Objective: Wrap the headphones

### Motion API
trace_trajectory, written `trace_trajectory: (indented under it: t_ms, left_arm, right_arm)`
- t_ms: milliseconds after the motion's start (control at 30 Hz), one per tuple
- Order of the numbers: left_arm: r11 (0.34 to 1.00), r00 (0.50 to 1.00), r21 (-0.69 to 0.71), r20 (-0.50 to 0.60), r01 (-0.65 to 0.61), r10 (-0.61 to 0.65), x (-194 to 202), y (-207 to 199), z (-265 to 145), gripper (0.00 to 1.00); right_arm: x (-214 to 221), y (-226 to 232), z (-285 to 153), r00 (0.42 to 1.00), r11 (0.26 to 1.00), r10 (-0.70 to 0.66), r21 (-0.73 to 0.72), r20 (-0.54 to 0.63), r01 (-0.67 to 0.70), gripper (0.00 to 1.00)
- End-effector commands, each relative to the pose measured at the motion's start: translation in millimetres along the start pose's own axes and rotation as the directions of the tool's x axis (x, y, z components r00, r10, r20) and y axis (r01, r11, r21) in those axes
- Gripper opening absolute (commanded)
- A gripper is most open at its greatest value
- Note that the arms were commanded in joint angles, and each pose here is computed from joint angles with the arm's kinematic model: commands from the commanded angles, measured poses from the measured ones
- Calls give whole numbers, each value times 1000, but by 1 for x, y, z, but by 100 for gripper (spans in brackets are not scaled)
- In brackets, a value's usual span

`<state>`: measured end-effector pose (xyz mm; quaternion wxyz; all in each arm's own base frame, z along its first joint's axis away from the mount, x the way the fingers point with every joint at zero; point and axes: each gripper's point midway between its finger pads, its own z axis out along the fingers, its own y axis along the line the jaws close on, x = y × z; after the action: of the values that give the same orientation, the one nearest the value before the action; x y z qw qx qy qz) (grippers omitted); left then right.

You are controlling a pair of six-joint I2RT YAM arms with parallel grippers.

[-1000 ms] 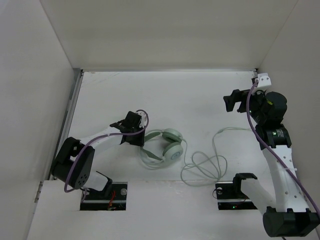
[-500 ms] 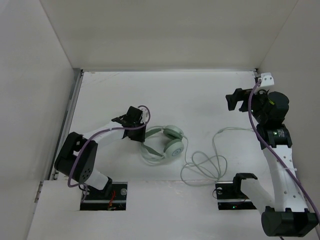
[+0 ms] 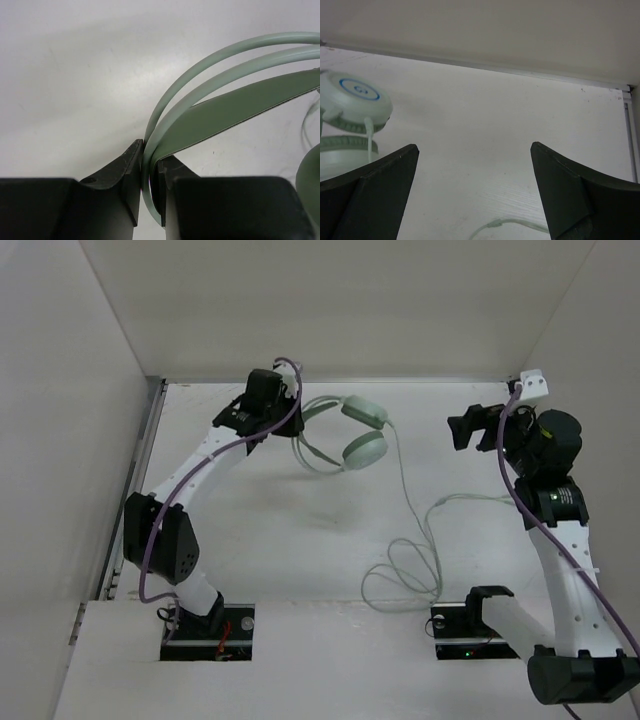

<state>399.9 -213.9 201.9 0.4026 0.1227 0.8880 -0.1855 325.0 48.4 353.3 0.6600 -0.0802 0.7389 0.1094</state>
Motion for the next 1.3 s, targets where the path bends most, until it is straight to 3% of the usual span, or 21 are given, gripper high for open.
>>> trace_trajectory:
  t_ms: [0,333,700,1267]
  left_arm:
    - [999,990,33,141,-11,6,-68,-4,-14,0]
    - [1000,950,6,311,-21,18,-163,9,-30,0]
    - [997,916,64,400,-53,23,-201,-13,-71,0]
    - [987,830,142,557,-71,-20,-252,-30,-153,1]
  right_arm:
    - [-45,23,-1,991,993,-76,-80,106,85,100]
    - [-47,95,8,989,934,-109,-330,103,138,100]
    - [-20,157,30,976,843,-176,-492,127,216,100]
    - [-11,188,65,975,816,-83,-547,208,186,99]
